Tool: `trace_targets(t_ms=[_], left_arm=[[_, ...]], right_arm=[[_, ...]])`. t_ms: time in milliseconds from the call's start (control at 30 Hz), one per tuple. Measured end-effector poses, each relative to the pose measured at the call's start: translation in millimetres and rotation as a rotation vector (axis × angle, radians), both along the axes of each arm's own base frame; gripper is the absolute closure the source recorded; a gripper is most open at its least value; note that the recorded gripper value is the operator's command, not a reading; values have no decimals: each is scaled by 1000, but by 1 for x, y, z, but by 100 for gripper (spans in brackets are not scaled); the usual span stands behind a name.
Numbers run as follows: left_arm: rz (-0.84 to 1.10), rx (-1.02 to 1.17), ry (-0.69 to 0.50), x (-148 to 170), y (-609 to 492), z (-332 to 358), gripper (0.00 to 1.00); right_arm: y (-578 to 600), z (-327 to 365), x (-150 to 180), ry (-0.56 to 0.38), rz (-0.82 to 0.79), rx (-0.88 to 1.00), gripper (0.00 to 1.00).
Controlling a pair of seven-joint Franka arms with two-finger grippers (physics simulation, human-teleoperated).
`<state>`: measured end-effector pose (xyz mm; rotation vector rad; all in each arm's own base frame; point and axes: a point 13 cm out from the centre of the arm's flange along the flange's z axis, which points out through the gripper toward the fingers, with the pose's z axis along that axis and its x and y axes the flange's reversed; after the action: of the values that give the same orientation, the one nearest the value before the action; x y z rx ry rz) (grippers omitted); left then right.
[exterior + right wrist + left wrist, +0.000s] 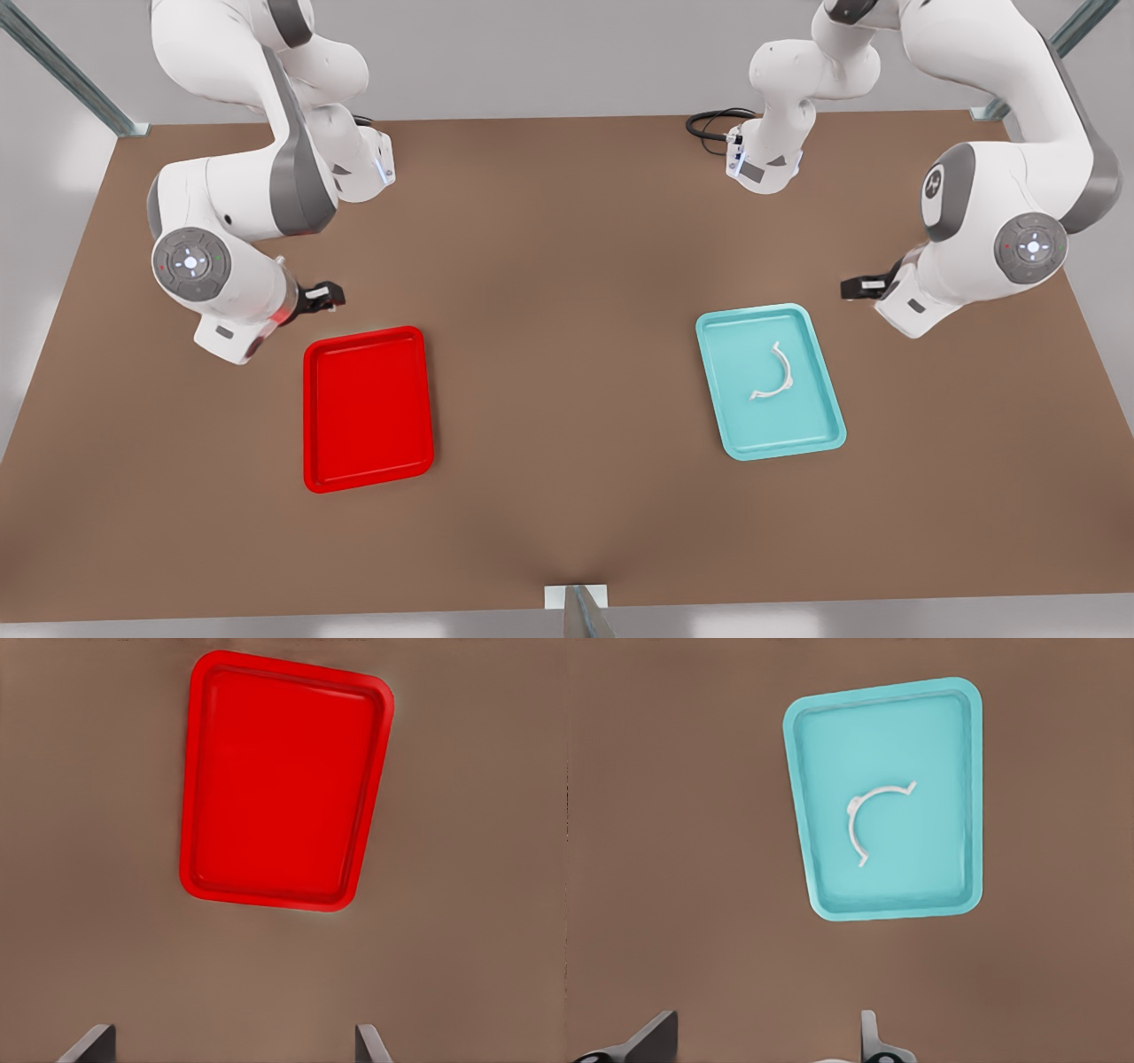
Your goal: Take the drainage pipe clamp from the left arm, pass it to the right arm, and place it in the plate on the right side
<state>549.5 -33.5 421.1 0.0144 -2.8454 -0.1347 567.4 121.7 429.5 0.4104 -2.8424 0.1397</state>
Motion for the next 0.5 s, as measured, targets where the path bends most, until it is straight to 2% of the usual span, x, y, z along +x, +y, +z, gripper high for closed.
trace_targets(t_ms=[100,167,233,367,500], left_arm=[[13,7,3,3,5,-23,0],[50,18,84,-17,30,-103,0],[71,18,109,-32,45,-168,0],[75,-4,68,-45,44,-252,0],[91,-33,-28,-30,39,-282,0]], right_arm=[[0,0,9,-32,-7,0,0],[0,-1,13,-44,-13,0,0],[0,-4,14,-47,-17,1,0],[-2,-34,25,-19,-43,18,0],[-3,-70,24,28,-72,47,0]])
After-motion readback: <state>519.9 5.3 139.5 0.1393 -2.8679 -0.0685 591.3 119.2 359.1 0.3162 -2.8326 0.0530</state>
